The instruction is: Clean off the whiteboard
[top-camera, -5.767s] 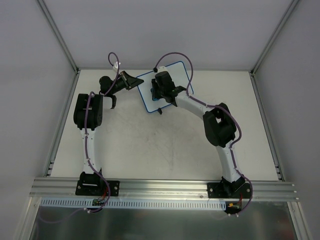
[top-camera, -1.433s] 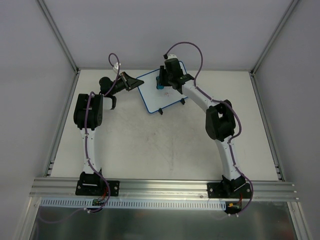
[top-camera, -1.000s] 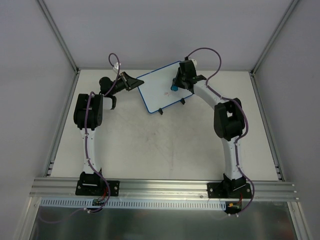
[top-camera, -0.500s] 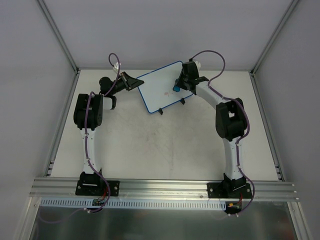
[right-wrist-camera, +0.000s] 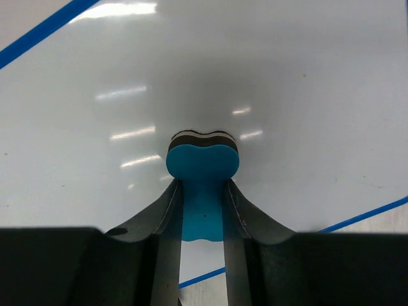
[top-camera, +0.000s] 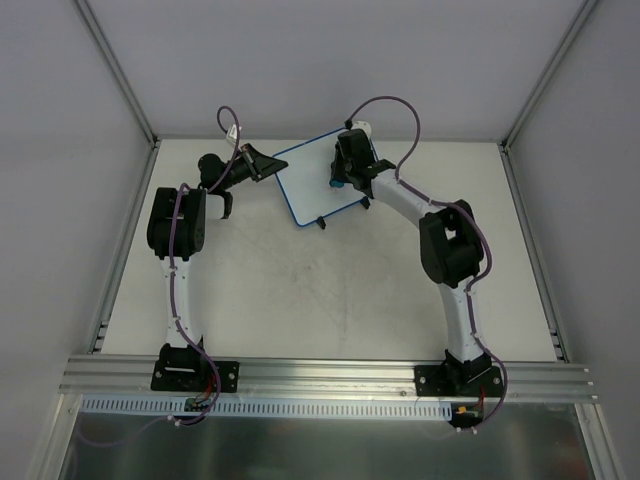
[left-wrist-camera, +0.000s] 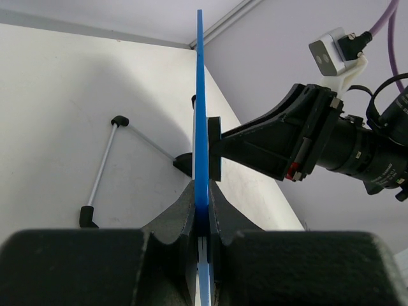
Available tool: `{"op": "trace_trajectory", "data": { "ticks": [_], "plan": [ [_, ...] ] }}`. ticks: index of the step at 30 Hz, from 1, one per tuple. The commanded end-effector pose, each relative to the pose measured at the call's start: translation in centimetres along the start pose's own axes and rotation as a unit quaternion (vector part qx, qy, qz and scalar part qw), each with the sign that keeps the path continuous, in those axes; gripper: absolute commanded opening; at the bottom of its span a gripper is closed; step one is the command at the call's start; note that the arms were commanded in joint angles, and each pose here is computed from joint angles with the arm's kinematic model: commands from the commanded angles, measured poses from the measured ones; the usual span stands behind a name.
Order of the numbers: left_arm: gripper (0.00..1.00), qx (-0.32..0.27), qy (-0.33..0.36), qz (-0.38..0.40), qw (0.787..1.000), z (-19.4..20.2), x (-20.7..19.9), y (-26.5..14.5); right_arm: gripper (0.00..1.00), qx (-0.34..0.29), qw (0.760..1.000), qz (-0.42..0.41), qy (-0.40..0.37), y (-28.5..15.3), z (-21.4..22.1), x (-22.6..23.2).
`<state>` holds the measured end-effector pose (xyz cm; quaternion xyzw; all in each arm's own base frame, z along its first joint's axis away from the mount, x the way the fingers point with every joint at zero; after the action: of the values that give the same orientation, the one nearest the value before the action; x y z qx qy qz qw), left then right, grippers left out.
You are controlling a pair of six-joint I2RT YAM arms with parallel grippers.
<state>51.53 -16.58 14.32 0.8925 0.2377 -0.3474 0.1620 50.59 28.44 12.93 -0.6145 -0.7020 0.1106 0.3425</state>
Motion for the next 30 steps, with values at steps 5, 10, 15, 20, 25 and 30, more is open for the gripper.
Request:
{"op": "trace_trajectory", "data": {
  "ticks": [5, 10, 15, 20, 25, 30],
  "plan": [
    [0.0, 0.03, 0.075, 0.076, 0.994, 0.2, -4.0, 0.3, 0.0, 0.037, 0.99, -0.114, -0.069, -0.4, 2.7, 5.8],
    [0.0, 0.031, 0.077, 0.077, 0.994, 0.2, -4.0, 0.3, 0.0, 0.062, 0.981, -0.163, -0.087, -0.7, 3.9, 7.6],
    [0.0, 0.031, 0.077, 0.077, 0.994, 0.2, -4.0, 0.3, 0.0, 0.065, 0.985, -0.138, -0.08, -0.5, 4.0, 6.7],
    [0.0, 0.03, 0.077, 0.077, 0.994, 0.2, -4.1, 0.3, 0.0, 0.048, 0.996, -0.06, -0.038, 0.2, 3.6, 3.8],
    [0.0, 0.031, 0.077, 0.077, 0.994, 0.3, -4.1, 0.2, 0.0, 0.048, 0.999, 0.002, 0.025, 0.1, 3.7, -0.4],
    [0.0, 0.03, 0.076, 0.078, 0.994, 0.3, -4.1, 0.2, 0.0, 0.048, 0.997, 0.027, 0.053, 0.0, 3.6, -2.7]
  ]
}}
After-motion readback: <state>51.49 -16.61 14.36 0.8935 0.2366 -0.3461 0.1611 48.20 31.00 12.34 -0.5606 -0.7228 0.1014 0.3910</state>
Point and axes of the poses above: each gripper's point midway between its finger pads, its own y axis out along the fingers, its own x axis along the line the jaws close on, z = x × y, the point moved 3 cm from there along -y, back along the fingers, and after that the axes turned 8 degrees about y, right-handed, at the moved point
